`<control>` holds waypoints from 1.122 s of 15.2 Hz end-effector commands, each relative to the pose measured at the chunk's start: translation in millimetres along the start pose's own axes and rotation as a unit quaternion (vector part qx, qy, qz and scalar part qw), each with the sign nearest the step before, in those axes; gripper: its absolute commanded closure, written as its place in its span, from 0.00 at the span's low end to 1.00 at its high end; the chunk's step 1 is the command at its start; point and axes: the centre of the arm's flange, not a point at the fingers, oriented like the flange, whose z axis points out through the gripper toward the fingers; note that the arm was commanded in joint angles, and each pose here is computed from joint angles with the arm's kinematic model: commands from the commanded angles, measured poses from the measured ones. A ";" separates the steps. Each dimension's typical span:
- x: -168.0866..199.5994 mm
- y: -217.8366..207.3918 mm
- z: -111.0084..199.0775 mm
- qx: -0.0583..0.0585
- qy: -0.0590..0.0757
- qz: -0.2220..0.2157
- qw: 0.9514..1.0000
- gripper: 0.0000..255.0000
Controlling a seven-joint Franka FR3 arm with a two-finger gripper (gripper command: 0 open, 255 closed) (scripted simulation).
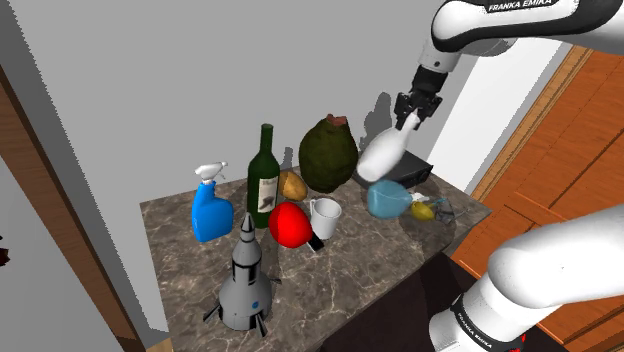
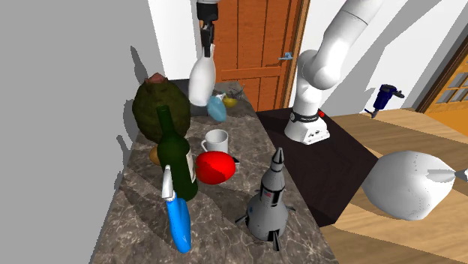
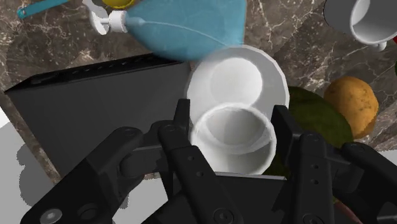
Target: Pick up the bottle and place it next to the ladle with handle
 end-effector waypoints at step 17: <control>37.4 235.2 2.0 -0.001 -0.002 0.000 1.000 1.00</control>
